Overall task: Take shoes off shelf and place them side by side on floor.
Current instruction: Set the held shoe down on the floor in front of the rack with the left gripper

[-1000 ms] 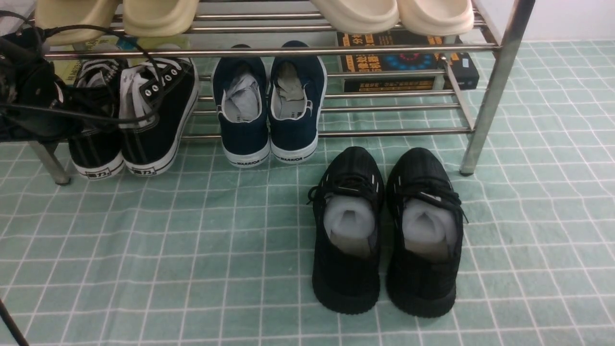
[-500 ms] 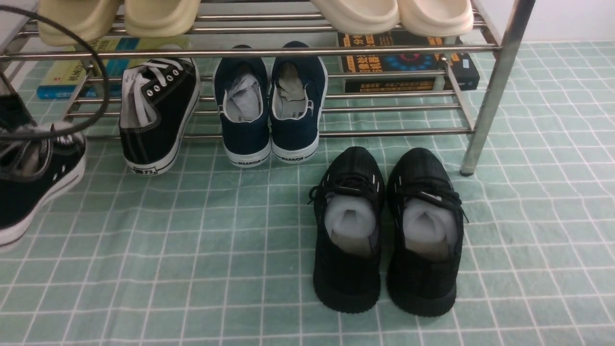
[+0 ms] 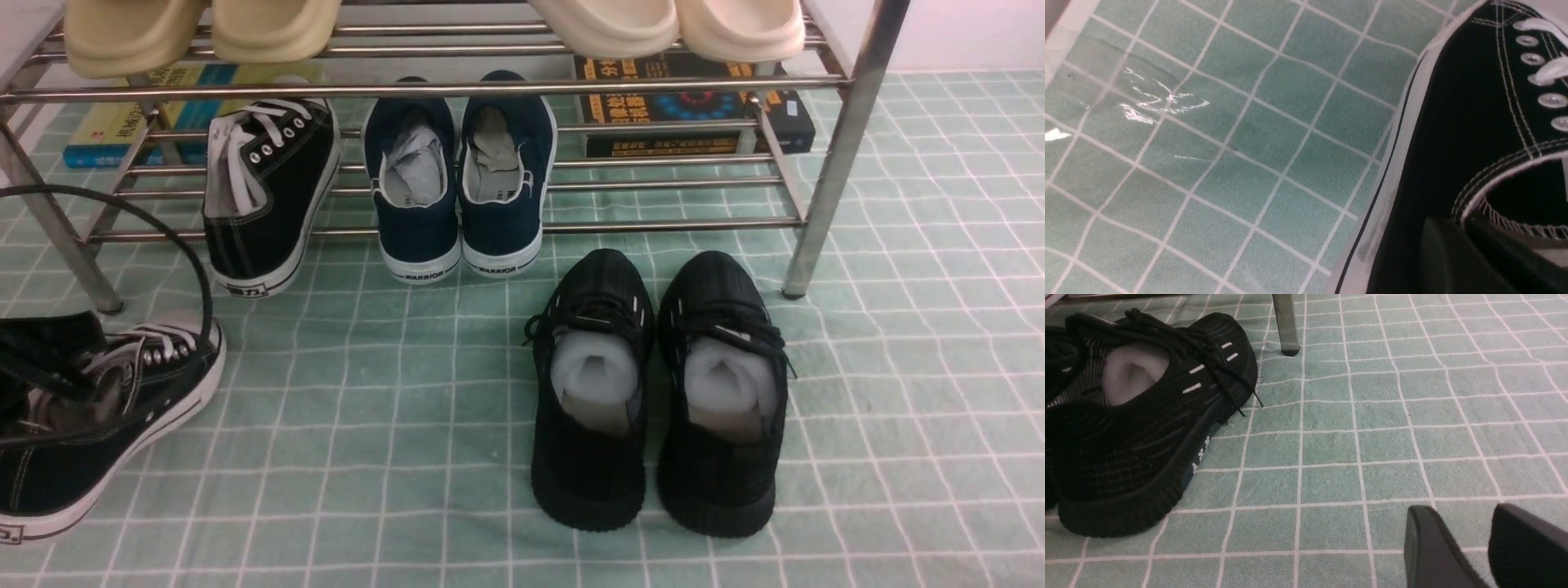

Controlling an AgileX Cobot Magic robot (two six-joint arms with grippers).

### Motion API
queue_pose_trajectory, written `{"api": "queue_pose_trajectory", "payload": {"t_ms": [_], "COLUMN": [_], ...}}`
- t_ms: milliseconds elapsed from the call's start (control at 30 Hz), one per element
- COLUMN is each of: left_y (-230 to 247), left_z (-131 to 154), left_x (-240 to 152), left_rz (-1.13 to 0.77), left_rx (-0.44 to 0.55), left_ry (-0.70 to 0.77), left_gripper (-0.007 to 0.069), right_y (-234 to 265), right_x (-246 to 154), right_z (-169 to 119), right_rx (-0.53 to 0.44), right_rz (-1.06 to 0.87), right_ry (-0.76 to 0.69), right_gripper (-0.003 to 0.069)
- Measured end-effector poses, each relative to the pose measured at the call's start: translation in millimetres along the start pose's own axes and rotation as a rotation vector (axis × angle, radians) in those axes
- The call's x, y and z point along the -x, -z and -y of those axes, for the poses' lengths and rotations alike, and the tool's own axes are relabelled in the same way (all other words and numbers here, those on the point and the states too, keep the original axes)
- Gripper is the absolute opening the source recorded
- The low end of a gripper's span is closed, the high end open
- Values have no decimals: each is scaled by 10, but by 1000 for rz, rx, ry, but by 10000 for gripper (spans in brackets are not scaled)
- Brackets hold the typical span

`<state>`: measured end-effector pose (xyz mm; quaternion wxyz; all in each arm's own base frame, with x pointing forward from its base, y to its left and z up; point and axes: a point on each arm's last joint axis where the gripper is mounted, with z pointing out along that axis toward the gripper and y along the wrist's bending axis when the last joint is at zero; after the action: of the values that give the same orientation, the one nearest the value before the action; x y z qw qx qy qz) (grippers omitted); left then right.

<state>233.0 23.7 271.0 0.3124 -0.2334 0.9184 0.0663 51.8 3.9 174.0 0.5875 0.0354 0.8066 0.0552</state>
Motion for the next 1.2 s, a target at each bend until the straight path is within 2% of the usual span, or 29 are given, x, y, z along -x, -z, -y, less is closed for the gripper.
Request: {"api": "queue_pose_trajectory", "payload": {"t_ms": [367, 533, 700, 833, 1067, 1167, 1200], "left_y": [69, 79, -174, -455, -605, -605, -593], "left_z": [35, 36, 111, 153, 151, 130, 111], "left_x": [106, 105, 24, -70, -117, -111, -101], "left_rz": [124, 133, 97, 9, -36, -34, -35], "left_rx": [-72, -83, -101, -54, -3, 23, 45], "left_ry": [134, 149, 123, 91, 39, 11, -2], "left_gripper": [20, 21, 21, 25, 47, 88, 129], "right_y": [0, 0, 0, 0, 0, 0, 0], "right_x": [0, 0, 0, 0, 0, 0, 0], "right_z": [0, 0, 0, 0, 0, 0, 0], "right_rx": [0, 0, 0, 0, 0, 0, 0], "right_rz": [0, 0, 0, 0, 0, 0, 0], "right_ry": [0, 0, 0, 0, 0, 0, 0], "right_gripper": [237, 237, 237, 237, 238, 238, 238]}}
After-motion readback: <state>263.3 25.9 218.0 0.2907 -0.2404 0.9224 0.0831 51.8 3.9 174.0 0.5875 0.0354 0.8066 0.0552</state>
